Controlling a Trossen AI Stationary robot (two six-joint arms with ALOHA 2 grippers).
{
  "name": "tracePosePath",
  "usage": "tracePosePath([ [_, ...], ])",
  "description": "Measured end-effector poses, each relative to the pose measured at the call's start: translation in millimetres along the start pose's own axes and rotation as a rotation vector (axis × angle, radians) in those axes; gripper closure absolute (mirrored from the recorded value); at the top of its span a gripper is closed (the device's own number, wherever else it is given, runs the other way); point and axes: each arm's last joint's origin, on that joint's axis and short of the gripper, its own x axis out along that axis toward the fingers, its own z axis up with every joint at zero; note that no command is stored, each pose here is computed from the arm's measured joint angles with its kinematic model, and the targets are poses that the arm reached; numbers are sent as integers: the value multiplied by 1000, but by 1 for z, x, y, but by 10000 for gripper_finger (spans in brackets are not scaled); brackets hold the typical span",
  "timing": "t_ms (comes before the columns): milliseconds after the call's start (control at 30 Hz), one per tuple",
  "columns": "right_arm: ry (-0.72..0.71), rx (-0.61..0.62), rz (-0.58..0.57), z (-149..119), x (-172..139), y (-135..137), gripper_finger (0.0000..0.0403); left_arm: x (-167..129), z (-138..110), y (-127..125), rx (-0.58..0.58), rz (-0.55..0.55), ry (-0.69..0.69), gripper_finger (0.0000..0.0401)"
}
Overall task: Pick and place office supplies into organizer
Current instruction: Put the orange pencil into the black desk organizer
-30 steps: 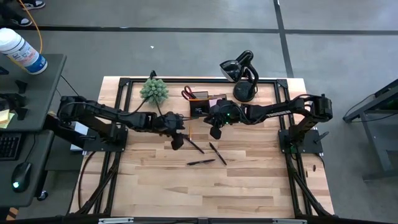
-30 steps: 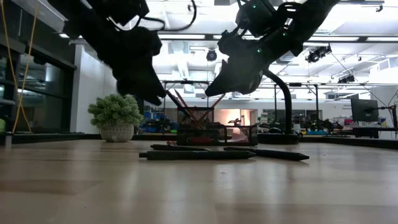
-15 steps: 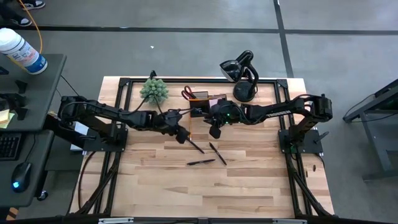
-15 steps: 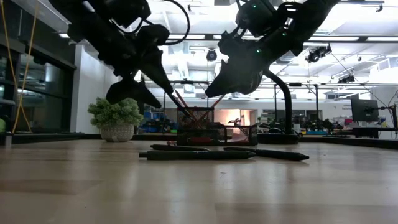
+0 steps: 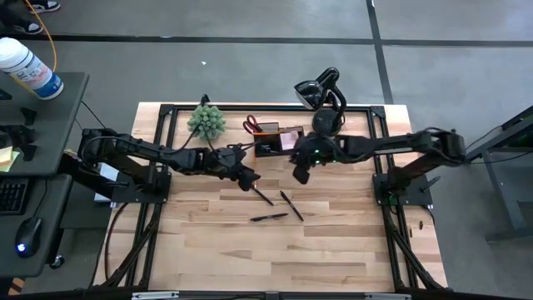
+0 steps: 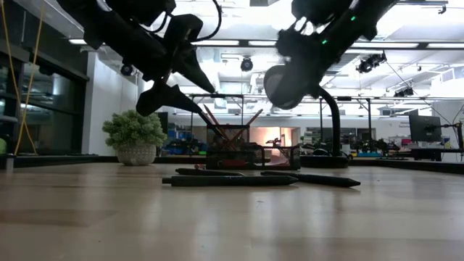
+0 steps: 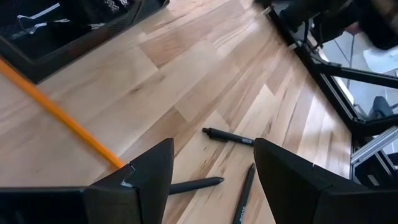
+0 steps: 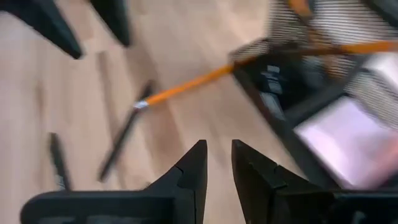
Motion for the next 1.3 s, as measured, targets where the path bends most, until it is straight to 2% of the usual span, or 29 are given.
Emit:
tracePosePath([
  [200,-13,70,-70,1,-48,-5,336,6,-1,1,-2,-1,-2,190],
  [433,-77,381,-45,-2,-95,-5,336,7,0,0,-11,0,-23,190],
  [533,-80,419,-23,-6,-110,-1,336,7,2,-5,-21,-81,-22,190],
  [600,-70,453,-40,-11,-118,-1,336,6,1,-12,35,-132,-31,190],
  [667,-63,464,-63,-15,-125,-1,336,5,-1,-17,90,-140,-46,190],
  [767,-60,423,-101,-20,-133,-3,336,3,1,-22,87,-107,4,193],
  [900,-58,294,-128,-22,-137,-5,336,4,11,-29,71,50,87,214],
  [1067,0,131,-124,-26,-137,-5,336,7,25,-47,-61,182,168,234],
  [1233,23,16,-255,-30,-138,-10,336,20,31,-54,-191,416,237,213],
  [1300,7,-11,-294,-29,-138,-11,336,27,36,-60,-239,459,230,198],
])
